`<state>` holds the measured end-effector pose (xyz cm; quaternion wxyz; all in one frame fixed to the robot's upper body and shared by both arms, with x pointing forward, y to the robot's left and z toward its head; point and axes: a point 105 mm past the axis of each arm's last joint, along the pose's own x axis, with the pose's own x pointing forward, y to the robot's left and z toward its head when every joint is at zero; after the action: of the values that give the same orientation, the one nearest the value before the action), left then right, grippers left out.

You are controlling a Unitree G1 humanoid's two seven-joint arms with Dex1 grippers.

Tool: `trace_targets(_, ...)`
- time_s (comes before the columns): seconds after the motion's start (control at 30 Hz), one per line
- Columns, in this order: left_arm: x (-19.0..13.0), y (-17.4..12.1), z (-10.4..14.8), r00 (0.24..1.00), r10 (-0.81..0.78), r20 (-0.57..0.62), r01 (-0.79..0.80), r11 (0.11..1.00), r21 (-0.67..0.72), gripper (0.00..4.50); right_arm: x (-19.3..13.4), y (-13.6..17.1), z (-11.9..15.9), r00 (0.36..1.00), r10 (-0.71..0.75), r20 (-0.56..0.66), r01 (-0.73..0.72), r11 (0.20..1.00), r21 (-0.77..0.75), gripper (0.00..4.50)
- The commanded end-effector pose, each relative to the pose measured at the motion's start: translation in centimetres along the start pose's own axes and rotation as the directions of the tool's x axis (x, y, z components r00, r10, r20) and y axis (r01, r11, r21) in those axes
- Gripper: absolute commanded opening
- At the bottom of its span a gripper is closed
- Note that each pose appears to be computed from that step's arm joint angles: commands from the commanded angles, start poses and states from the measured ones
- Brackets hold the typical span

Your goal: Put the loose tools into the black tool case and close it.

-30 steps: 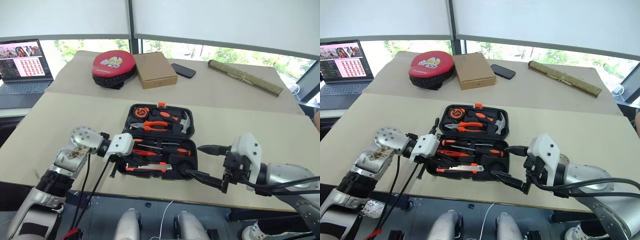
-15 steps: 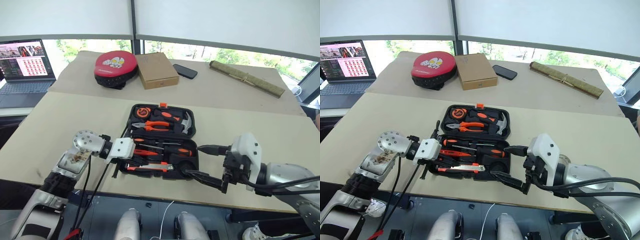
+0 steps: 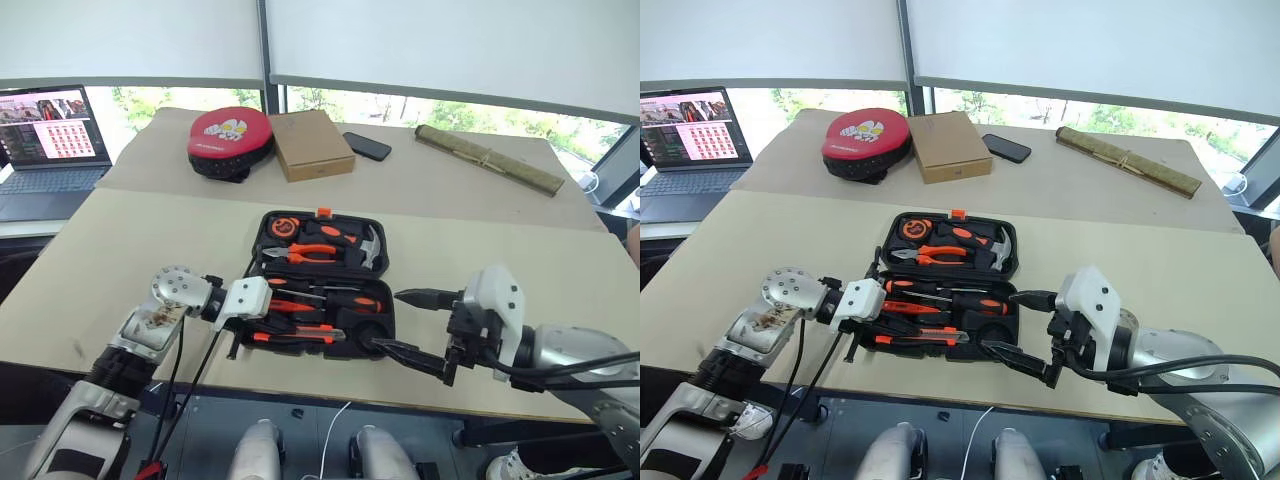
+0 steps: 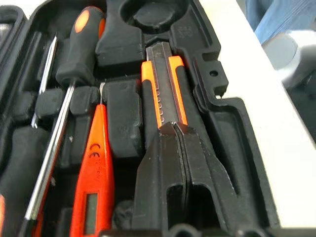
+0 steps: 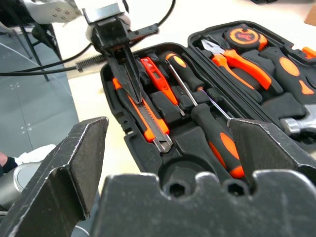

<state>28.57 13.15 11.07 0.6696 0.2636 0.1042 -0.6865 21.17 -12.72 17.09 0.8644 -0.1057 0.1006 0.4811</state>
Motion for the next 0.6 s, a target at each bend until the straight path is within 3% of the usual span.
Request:
trace_targets(0.03, -3.7, 2.5, 4.3, 0.99, 0.11, 0.09, -0.109, 0.994, -0.017, 1.84, -2.5, -0.8, -0.2, 0.995, -0.091, -0.034, 0.09, 0.996, -0.006, 4.5)
trace_targets(0.27, -6.6, 3.7, 10.0, 0.959, 0.139, 0.246, -0.113, 0.987, -0.114, 4.37, -10.2, -2.8, -3.6, 0.921, -0.336, -0.196, 0.356, 0.932, 0.073, 4.5)
trace_targets(0.4, -5.8, 2.9, 11.3, 0.96, 0.09, 0.265, -0.068, 0.993, -0.093, 4.45, -12.1, -4.3, -4.8, 0.882, -0.406, -0.238, 0.438, 0.894, 0.097, 4.5)
trace_targets(0.6, -4.5, 1.5, 10.6, 0.977, 0.004, 0.215, 0.001, 1.0, -0.027, 4.45, -10.3, -5.6, -6.4, 0.886, -0.368, -0.281, 0.405, 0.91, 0.085, 4.5)
